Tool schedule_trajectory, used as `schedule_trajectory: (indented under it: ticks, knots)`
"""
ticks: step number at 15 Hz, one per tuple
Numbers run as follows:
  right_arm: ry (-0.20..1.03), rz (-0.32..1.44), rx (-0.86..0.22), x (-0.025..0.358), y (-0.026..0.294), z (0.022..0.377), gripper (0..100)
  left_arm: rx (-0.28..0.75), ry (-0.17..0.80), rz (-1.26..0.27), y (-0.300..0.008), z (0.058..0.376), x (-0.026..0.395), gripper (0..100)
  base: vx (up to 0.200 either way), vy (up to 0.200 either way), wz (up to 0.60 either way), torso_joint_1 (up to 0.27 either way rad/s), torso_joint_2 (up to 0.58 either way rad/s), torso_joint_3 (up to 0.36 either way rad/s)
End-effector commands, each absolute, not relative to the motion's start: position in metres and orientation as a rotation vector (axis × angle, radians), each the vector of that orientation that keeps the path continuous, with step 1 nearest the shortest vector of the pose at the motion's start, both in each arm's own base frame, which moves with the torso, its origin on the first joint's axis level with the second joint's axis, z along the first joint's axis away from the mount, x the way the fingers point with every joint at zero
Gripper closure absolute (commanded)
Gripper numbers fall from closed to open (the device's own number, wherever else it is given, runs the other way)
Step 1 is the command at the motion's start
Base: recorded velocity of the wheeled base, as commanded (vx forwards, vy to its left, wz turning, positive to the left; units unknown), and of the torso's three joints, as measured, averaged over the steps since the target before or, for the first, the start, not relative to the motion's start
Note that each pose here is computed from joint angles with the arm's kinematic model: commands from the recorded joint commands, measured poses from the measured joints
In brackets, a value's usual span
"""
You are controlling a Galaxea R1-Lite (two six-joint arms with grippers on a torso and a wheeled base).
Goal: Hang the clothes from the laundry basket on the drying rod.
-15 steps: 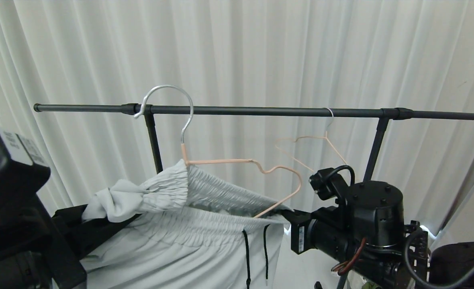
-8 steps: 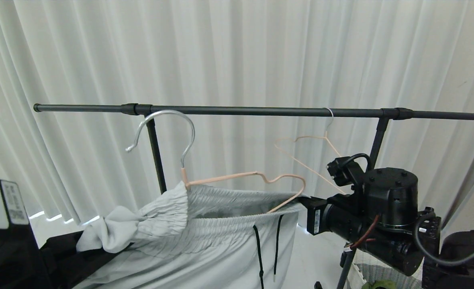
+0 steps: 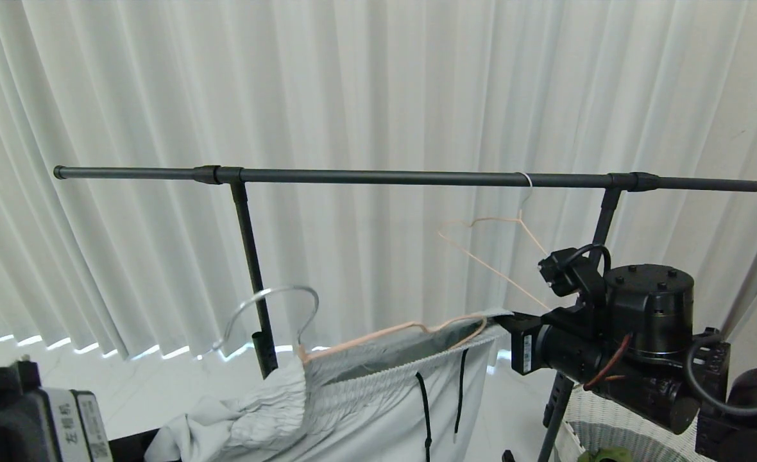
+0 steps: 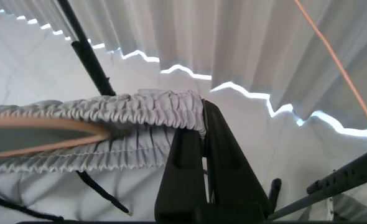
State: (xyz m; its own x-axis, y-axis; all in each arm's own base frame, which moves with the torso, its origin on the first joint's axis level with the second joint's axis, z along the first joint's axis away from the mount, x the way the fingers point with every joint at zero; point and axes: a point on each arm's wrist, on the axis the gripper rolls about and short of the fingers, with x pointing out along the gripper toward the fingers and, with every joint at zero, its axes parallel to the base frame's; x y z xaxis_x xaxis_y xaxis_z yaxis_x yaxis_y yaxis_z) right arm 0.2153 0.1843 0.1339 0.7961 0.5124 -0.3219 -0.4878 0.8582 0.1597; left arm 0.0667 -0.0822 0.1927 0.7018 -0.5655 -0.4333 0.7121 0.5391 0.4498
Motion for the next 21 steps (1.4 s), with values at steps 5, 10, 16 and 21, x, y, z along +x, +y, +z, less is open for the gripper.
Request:
schedule_trajectory:
  ticks: [5,10,16,21]
  knots:
    - [0.344,0.655,-0.073,0.204,0.184,0.132,100,0.735,0.359,-0.793,-0.09,0.168,0.073,100,0.0,0.0,0.0,0.0,0.0,0.0]
    - [0.347,0.771,-0.146,0.176,0.196,0.141,100,0.807,0.453,-0.601,-0.094,0.159,0.09,100,0.0,0.0,0.0,0.0,0.0,0.0]
    - [0.331,0.952,-0.188,0.134,0.218,0.15,100,0.791,0.425,-0.517,-0.101,0.166,0.098,100,0.0,0.0,0.0,0.0,0.0,0.0]
    - [0.322,1.019,-0.201,0.117,0.224,0.151,0,0.777,0.395,-0.481,-0.101,0.17,0.099,100,0.0,0.0,0.0,0.0,0.0,0.0]
